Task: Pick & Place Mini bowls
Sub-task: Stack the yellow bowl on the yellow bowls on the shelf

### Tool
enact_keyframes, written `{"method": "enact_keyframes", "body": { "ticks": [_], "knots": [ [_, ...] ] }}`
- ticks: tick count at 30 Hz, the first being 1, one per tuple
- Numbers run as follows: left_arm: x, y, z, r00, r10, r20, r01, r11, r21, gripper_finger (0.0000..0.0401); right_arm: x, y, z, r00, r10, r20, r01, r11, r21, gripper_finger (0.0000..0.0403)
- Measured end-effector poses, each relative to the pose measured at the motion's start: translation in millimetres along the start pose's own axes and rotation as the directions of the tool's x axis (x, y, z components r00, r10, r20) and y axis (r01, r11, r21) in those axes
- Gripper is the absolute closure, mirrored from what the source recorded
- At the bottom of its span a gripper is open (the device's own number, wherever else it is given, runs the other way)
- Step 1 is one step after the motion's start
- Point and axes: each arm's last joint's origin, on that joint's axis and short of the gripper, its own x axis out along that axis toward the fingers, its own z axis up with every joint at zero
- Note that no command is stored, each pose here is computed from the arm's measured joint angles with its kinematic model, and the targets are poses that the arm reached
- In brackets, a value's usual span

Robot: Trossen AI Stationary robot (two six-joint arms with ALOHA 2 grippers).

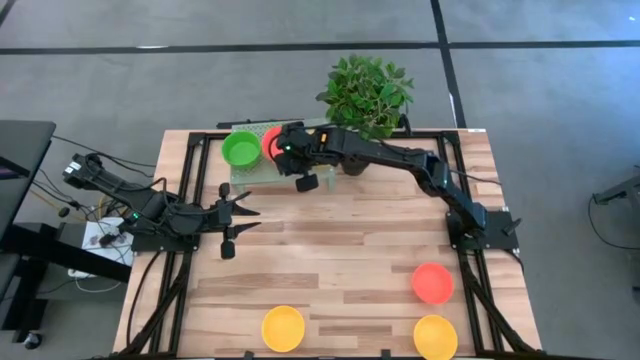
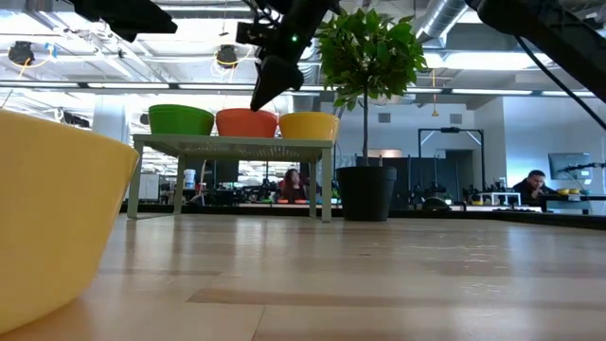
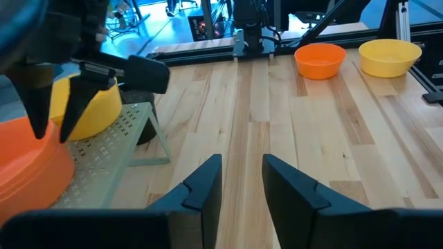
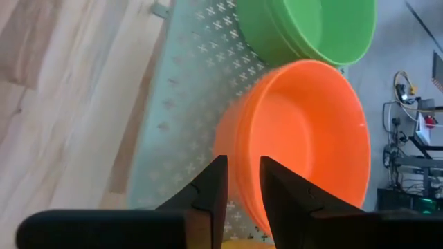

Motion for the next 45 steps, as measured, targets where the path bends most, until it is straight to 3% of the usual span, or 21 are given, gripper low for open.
{"method": "enact_keyframes", "body": {
  "ticks": [7,16,22,27,32,35,40,45],
  "knots": [
    [0,0,0,1.000,0.000,0.000,0.000,1.000,-0.007,0.0295,-23,24,23,1.000,-0.020,0.018,0.021,0.998,-0.056,0.0323],
    [2,-1,-1,1.000,0.000,-0.014,0.000,1.000,0.002,0.0295,-95,66,42,0.999,0.038,0.027,-0.037,0.999,-0.036,0.0323],
    [9,-6,-3,0.999,0.000,-0.040,0.000,1.000,0.015,0.0295,-145,84,35,0.993,0.118,-0.001,-0.117,0.984,0.138,0.0323],
    [14,-10,-6,0.998,0.002,-0.068,0.000,0.999,0.033,0.0295,-160,105,23,0.973,0.219,-0.077,-0.192,0.944,0.267,0.0323],
    [17,-12,-7,0.997,-0.008,-0.076,0.009,1.000,0.018,0.0295,-155,145,-3,0.940,0.267,-0.211,-0.204,0.939,0.278,0.0324],
    [17,-12,-5,0.998,-0.018,-0.067,0.017,1.000,-0.011,0.0295,-156,167,-28,0.939,0.270,-0.211,-0.192,0.925,0.329,0.0324],
    [22,-16,1,1.000,-0.025,-0.013,0.024,0.997,-0.079,0.0295,-158,198,-79,0.968,0.250,-0.029,-0.212,0.870,0.445,0.0324],
    [46,-34,2,0.987,-0.154,-0.039,0.152,0.987,-0.050,0.0295,-151,215,-124,0.963,0.199,0.181,-0.268,0.777,0.570,0.0324]
  ]
}}
